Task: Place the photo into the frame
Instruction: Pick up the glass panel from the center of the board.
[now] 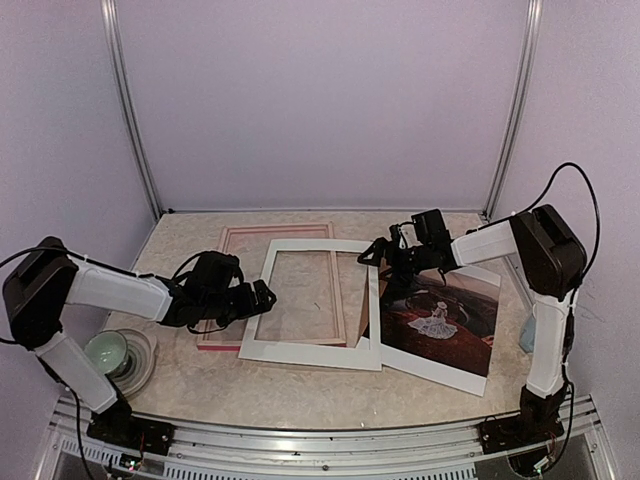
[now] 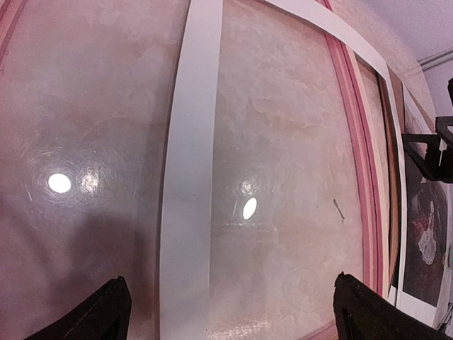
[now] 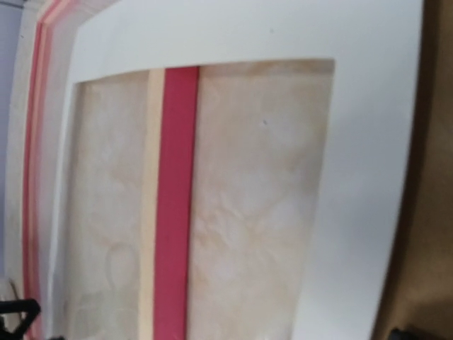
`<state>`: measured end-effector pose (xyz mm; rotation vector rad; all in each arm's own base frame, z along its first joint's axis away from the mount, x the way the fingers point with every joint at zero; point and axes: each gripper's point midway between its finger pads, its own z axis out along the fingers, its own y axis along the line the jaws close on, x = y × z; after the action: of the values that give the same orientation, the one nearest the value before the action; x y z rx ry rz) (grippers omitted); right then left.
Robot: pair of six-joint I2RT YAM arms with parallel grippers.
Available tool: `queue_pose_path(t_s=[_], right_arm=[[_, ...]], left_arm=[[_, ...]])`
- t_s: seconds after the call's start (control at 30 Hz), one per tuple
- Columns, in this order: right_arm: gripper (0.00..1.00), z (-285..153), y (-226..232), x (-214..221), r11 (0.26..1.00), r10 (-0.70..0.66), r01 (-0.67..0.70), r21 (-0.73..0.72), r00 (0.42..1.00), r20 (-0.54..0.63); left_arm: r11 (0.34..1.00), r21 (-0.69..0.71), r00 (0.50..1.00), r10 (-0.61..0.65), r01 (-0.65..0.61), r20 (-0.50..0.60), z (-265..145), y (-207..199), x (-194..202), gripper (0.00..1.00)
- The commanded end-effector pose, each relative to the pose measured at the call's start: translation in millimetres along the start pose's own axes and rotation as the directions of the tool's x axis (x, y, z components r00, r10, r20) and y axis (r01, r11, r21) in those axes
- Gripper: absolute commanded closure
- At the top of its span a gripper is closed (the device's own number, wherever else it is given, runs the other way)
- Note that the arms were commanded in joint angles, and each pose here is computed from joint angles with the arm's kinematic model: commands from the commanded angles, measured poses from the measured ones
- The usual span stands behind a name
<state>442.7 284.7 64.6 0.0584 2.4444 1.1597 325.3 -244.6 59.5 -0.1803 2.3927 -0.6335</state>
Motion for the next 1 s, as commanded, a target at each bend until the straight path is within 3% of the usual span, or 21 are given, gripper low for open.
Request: queue_pose_path(t_s=[0.0, 0.63, 0.8, 0.97], right_arm=[[0.01, 10.0, -3.2, 2.0, 0.995, 0.084, -0.085, -0.043, 0.996, -0.019], [0.03, -6.8, 30.4, 31.3, 0.939, 0.161, -0.180, -0.294, 0.983, -0.087], [0.18, -11.3, 33.1, 39.5, 0.935, 0.137, -0.162, -0.315, 0.985, -0.100], [0.44, -12.8, 28.9, 47.6, 0.944, 0.106, -0.136, -0.301, 0.988, -0.113]], left_arm=[[1.000, 0.016, 1.000, -0.010, 0.010, -0.012, 3.8, 1.1, 9.0, 0.01], [0.999, 0.031, 0.999, -0.025, 0.027, -0.045, 9.0, 2.0, 23.4, 0.01], [0.999, 0.029, 0.998, -0.027, 0.028, -0.048, 9.0, 3.2, 24.7, 0.01], [0.999, 0.021, 0.999, -0.030, 0.030, -0.037, 6.7, 4.0, 21.1, 0.01]])
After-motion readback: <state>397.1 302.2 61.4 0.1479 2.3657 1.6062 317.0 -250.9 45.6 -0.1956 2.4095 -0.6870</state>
